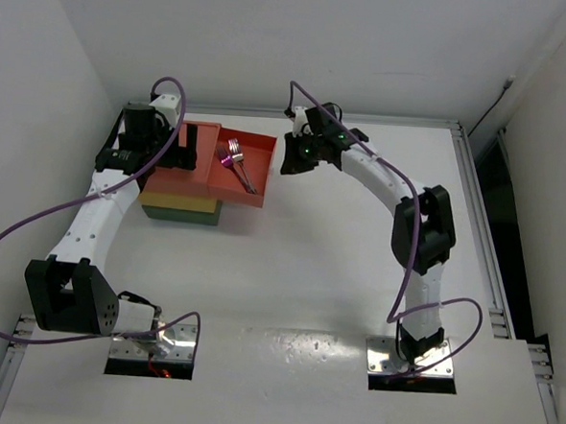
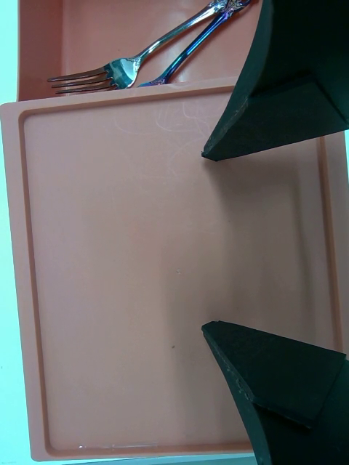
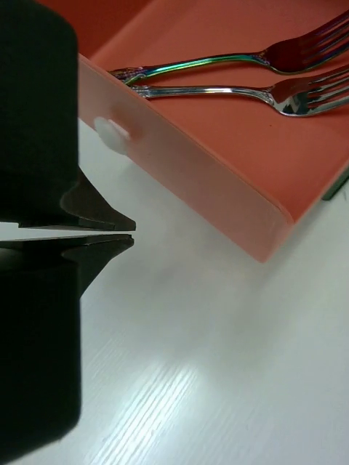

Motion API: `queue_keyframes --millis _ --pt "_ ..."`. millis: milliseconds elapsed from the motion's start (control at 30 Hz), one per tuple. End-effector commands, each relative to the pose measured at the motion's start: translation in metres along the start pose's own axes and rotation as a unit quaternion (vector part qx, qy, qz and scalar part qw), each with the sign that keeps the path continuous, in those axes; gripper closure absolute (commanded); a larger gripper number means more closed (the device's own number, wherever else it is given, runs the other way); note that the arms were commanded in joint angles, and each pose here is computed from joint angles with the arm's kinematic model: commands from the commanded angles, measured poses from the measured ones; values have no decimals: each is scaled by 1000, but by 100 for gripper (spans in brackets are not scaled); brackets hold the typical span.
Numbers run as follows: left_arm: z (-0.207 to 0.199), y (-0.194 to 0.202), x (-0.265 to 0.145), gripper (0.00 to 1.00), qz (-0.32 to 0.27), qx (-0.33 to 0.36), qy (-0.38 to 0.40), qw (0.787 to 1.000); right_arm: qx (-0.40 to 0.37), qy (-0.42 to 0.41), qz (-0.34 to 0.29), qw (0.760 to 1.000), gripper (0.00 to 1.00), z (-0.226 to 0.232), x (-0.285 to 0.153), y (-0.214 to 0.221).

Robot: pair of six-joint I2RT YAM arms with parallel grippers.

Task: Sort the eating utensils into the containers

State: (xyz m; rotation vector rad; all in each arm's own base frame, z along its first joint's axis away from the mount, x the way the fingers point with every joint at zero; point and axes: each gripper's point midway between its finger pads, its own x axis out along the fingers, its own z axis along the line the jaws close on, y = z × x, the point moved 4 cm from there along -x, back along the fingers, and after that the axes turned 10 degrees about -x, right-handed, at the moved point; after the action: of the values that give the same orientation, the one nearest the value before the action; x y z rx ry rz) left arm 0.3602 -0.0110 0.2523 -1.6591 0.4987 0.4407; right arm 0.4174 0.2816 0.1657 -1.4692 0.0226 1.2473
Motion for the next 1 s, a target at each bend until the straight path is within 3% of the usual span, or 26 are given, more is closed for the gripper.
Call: queue_keyframes --millis 0,300,600,967 --pt "5 53 7 0 107 -16 -13 994 -8 -57 -46 997 96 20 2 -23" --pt "6 57 8 0 112 -12 -13 994 5 -145 -78 986 92 50 13 -40" --pt "6 63 11 0 122 -13 -9 992 11 -218 -58 974 89 78 38 -40" --pt "7 73 14 0 136 -9 -10 991 35 -304 -94 948 87 120 64 -55"
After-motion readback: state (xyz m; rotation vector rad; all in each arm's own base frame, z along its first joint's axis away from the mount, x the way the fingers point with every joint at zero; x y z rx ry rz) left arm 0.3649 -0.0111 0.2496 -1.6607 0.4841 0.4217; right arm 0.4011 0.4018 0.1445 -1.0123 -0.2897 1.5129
